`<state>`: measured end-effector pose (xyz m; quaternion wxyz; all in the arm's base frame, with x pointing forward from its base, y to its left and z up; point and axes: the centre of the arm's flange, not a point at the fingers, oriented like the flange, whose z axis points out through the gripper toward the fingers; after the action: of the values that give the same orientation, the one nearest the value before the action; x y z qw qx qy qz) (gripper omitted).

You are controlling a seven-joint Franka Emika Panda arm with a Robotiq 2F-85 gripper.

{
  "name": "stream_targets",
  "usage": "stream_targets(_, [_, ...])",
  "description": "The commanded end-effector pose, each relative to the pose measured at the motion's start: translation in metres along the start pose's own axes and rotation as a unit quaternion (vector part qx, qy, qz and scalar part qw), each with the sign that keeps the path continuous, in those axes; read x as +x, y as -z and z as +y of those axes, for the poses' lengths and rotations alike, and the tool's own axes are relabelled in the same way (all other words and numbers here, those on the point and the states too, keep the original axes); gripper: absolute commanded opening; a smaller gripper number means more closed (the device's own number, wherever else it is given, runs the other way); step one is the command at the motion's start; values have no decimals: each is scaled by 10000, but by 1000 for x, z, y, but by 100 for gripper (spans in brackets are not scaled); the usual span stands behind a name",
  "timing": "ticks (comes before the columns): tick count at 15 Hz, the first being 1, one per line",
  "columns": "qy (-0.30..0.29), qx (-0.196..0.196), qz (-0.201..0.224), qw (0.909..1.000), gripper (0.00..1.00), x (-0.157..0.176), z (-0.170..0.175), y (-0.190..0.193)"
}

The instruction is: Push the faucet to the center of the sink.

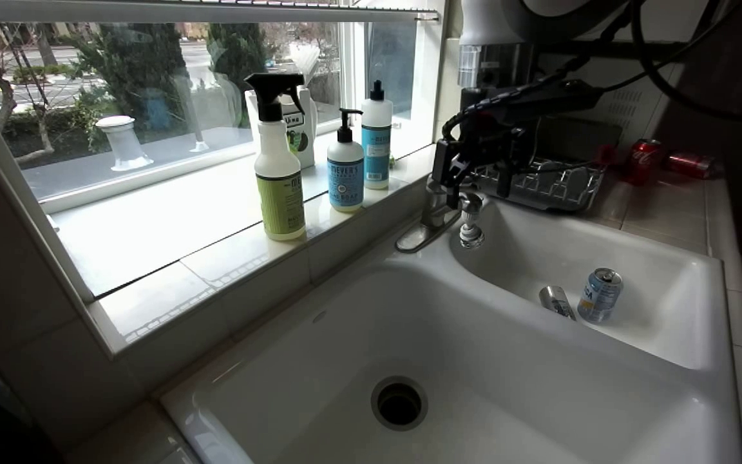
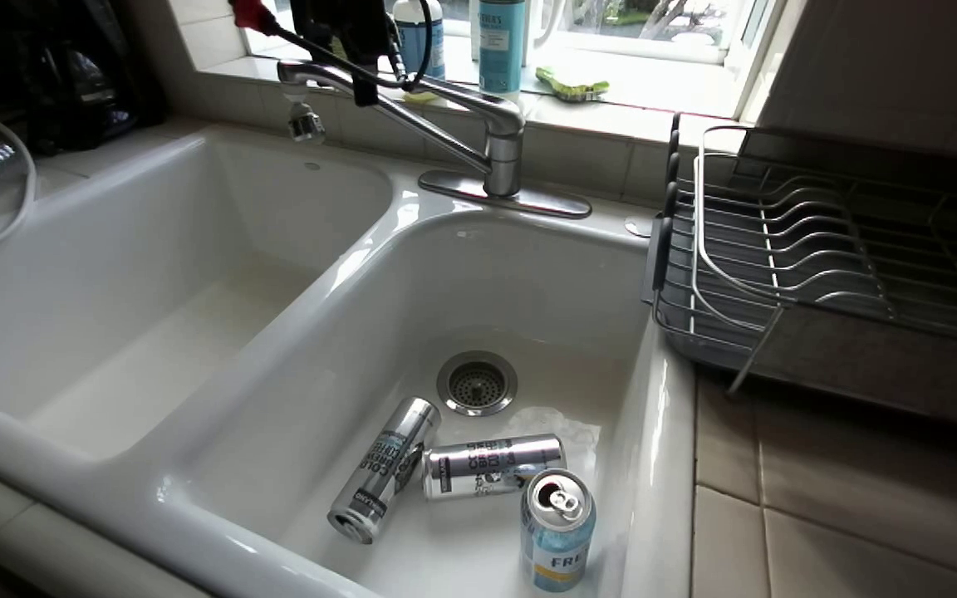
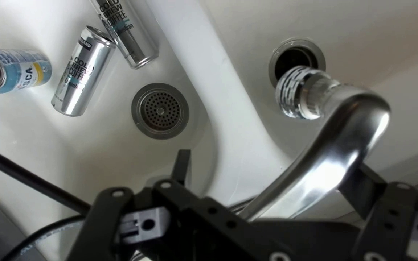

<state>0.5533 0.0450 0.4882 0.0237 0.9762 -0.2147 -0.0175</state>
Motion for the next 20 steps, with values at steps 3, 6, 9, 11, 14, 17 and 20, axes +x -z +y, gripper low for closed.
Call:
stream_targets(3, [72, -271, -241, 9993, 100, -31, 43, -6])
stream_targets(6, [77, -318, -251, 9992, 100, -34, 56, -10])
stream_targets(9, [4, -311, -244, 9992, 100, -38, 72, -12])
stream_targets(11, [-55, -339, -187, 9992, 100, -39, 81, -13])
stream_targets(14, [-135, -479, -71, 9987, 100, -40, 93, -11])
stream_targets(17, [-193, -570, 15, 9982, 100, -40, 103, -9])
stream_targets(20, [-243, -642, 95, 9976, 100, -42, 113, -6])
